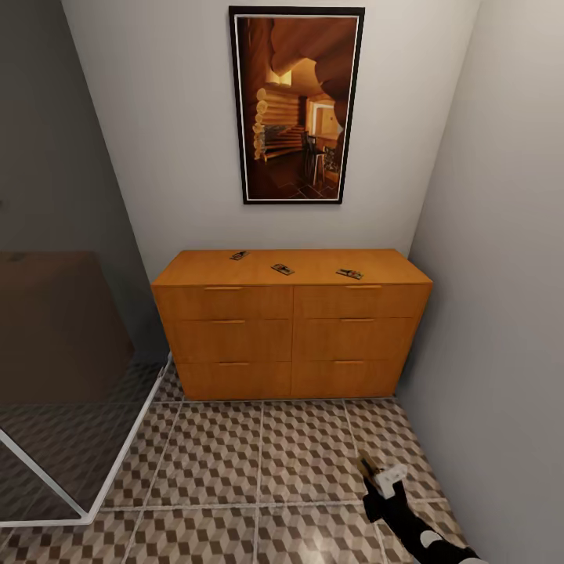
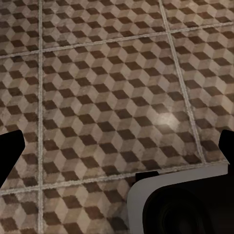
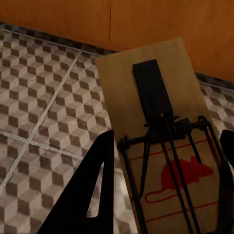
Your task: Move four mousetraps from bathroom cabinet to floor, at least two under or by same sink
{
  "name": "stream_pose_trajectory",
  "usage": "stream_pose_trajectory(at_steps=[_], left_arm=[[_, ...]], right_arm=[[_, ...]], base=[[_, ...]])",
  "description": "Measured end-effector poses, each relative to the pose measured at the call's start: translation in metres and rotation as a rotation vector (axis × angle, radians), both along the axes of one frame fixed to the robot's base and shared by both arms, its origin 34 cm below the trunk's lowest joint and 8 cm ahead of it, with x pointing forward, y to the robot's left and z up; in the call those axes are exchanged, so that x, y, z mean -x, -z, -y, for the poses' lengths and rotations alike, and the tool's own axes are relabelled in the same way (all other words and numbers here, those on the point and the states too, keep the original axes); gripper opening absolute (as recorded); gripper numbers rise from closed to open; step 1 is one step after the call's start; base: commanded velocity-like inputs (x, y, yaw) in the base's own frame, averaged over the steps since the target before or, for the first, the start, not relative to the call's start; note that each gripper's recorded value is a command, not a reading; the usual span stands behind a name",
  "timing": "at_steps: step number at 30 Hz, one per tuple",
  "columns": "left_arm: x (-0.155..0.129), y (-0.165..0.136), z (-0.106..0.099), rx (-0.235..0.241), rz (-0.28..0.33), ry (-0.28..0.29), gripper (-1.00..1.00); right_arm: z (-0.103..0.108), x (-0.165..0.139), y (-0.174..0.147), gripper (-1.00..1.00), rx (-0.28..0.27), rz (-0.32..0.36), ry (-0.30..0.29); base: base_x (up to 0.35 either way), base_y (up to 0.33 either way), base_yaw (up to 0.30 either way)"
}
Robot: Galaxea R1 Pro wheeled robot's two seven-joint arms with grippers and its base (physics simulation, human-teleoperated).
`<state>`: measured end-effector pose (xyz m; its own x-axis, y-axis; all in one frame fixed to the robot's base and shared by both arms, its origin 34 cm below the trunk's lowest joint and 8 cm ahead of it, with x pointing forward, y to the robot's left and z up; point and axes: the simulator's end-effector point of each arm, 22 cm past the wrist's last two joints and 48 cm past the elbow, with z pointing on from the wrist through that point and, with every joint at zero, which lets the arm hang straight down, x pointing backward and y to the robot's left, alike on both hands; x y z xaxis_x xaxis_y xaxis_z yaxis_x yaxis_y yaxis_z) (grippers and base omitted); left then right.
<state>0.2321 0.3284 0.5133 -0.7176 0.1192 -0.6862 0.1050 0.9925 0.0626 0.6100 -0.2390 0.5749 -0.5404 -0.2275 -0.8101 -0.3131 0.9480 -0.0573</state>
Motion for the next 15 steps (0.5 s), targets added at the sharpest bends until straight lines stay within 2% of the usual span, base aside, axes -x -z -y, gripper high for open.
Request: stream_pose_trajectory(at_steps=[4, 9, 15], left_arm=[[0.0, 0.0, 0.0, -0.001, 0.0, -0.001, 1.0], [-0.002, 0.0, 0.0, -0.001, 0.006, -0.001, 1.0], [-0.007, -0.001, 0.0, -0.002, 0.017, -0.003, 1.0]], right_arm=[[-0.002, 0.022, -0.001, -1.0, -0.029, 0.066, 0.004], [-0.001, 0.047, 0.001, -1.0, -0.058, 0.106, 0.026], [-0.003, 0.091, -0.003, -1.0, -0.09, 0.195, 0.034]], base=[[0.0, 0.0, 0.0], [0.0, 0.0, 0.0], [0.0, 0.0, 0.0]])
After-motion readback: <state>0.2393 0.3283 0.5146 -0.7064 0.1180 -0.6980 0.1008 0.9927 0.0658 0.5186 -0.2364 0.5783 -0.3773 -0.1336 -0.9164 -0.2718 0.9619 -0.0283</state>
